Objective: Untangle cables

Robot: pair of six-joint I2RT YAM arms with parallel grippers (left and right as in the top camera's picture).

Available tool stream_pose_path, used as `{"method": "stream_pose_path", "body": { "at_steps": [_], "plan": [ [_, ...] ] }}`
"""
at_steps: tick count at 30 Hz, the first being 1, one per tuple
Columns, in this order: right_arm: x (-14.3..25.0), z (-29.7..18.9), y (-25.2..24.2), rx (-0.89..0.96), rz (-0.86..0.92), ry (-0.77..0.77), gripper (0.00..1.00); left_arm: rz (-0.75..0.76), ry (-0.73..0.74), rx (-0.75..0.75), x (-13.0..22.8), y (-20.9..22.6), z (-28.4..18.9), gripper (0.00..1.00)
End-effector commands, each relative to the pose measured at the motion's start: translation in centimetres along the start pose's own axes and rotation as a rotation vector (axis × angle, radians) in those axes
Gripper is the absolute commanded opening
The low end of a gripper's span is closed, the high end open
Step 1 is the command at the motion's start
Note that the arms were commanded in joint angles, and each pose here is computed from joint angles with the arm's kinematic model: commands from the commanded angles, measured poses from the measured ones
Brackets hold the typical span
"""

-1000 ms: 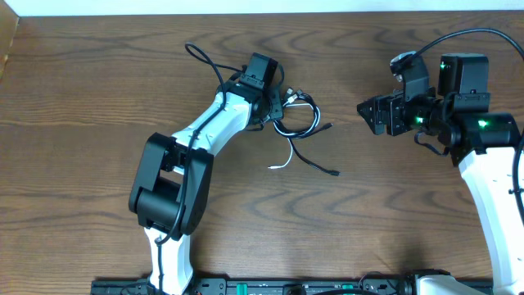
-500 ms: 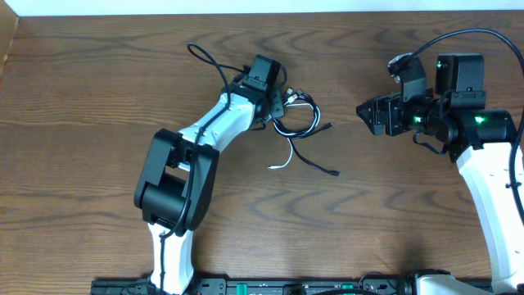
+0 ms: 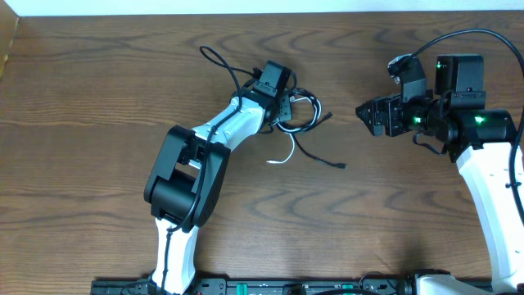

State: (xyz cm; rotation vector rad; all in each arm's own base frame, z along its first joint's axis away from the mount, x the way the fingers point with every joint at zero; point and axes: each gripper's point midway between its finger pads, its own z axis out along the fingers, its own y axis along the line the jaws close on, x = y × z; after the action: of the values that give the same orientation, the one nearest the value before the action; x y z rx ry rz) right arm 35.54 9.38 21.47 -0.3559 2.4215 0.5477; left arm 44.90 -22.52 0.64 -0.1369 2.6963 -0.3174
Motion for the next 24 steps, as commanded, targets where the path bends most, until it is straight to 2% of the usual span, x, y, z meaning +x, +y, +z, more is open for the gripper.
{"method": "stream_pose_path", "body": {
  "at_steps": [1,5,11,14,18,24],
  "plan": [
    [-0.5,-0.2,0.5,-0.014,-0.007,-0.01,0.81,-0.004,0.048,-0.015,1.5,0.7,1.3,0.08],
    [-0.6,-0.2,0.5,-0.014,-0.009,-0.014,0.81,0.01,0.016,0.103,-0.4,-1.9,-1.9,0.08],
    [-0.9,-0.2,0.5,-0.014,0.015,-0.026,0.81,-0.021,-0.166,0.232,-5.0,-4.9,-12.6,0.07],
    [-1.3,-0.2,0.7,-0.022,0.024,-0.042,0.81,0.015,-0.197,0.299,-5.4,-6.0,-16.3,0.07],
    [-2.4,-0.3,1.1,-0.047,0.038,-0.083,0.8,0.1,-0.173,0.417,-4.6,-8.0,-18.4,0.07],
    [-4.0,-0.1,2.1,-0.09,0.058,-0.141,0.78,0.125,-0.117,0.514,-3.5,-9.5,-19.0,0.07]
  ]
}}
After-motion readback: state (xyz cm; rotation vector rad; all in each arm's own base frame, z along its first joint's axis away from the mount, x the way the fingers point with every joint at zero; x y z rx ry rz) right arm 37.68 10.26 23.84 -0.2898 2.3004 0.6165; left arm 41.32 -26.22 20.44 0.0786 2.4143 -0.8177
